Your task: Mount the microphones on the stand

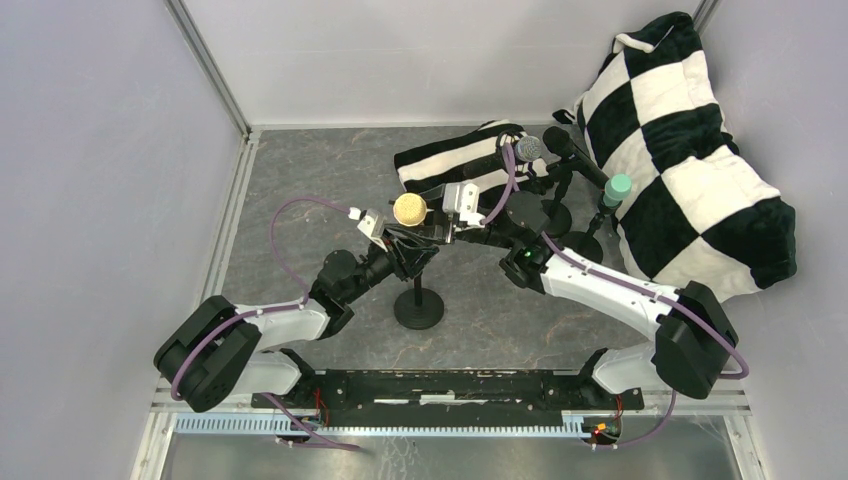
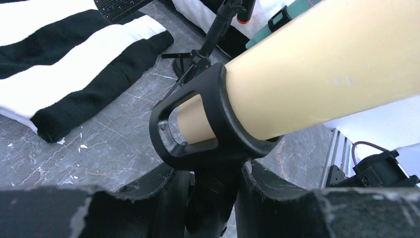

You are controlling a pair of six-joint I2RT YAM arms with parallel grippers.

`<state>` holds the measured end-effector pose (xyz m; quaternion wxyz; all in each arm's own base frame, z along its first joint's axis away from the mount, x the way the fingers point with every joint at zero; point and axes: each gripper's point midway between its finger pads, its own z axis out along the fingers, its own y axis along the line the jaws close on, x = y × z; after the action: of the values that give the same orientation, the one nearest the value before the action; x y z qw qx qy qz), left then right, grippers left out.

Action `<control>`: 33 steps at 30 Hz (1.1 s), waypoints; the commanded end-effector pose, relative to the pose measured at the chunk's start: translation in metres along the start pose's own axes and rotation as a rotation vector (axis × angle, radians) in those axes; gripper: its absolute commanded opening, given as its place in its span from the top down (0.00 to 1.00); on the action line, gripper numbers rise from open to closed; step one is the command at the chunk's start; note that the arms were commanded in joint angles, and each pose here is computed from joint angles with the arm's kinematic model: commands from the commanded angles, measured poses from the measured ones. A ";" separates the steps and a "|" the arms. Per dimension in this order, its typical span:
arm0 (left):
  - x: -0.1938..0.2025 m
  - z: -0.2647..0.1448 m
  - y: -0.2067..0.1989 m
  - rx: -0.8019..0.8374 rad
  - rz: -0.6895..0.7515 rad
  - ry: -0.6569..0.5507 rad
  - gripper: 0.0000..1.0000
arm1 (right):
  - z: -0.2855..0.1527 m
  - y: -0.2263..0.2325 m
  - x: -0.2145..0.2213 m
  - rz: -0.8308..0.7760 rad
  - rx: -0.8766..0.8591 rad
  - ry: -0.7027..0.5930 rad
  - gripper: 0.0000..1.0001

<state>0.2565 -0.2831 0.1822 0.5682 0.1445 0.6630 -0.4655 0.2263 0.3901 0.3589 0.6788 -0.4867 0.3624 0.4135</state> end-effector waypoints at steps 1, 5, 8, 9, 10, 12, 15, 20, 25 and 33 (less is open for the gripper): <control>-0.020 -0.001 -0.014 0.058 0.051 -0.067 0.98 | -0.014 0.011 0.057 0.089 0.016 0.161 1.00; -0.021 -0.001 -0.015 0.063 0.055 -0.067 0.98 | -0.019 0.009 0.075 0.125 0.047 0.210 1.00; -0.021 -0.001 -0.015 0.062 0.058 -0.064 0.98 | -0.021 0.009 0.087 0.148 0.051 0.244 1.00; -0.021 -0.001 -0.016 0.064 0.059 -0.064 0.98 | -0.023 0.009 0.091 0.153 0.051 0.255 1.00; -0.022 -0.001 -0.016 0.064 0.059 -0.066 0.98 | -0.024 0.010 0.094 0.155 0.048 0.265 1.00; -0.021 -0.001 -0.016 0.064 0.060 -0.063 0.98 | -0.026 0.013 0.102 0.160 0.044 0.283 1.00; -0.021 -0.001 -0.016 0.064 0.060 -0.063 0.98 | -0.030 0.017 0.112 0.166 0.040 0.305 1.00; -0.022 -0.001 -0.016 0.065 0.062 -0.065 0.98 | -0.038 0.023 0.129 0.178 0.035 0.341 1.00; -0.020 -0.002 -0.015 0.065 0.064 -0.059 0.98 | -0.047 0.027 0.145 0.195 0.037 0.374 1.00; -0.019 -0.002 -0.015 0.064 0.064 -0.059 0.98 | -0.059 0.034 0.165 0.224 0.025 0.416 1.00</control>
<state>0.2585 -0.2811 0.1808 0.5689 0.1400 0.6668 -0.4606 0.2397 0.3866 0.3317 0.6956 -0.4794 0.3681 0.3882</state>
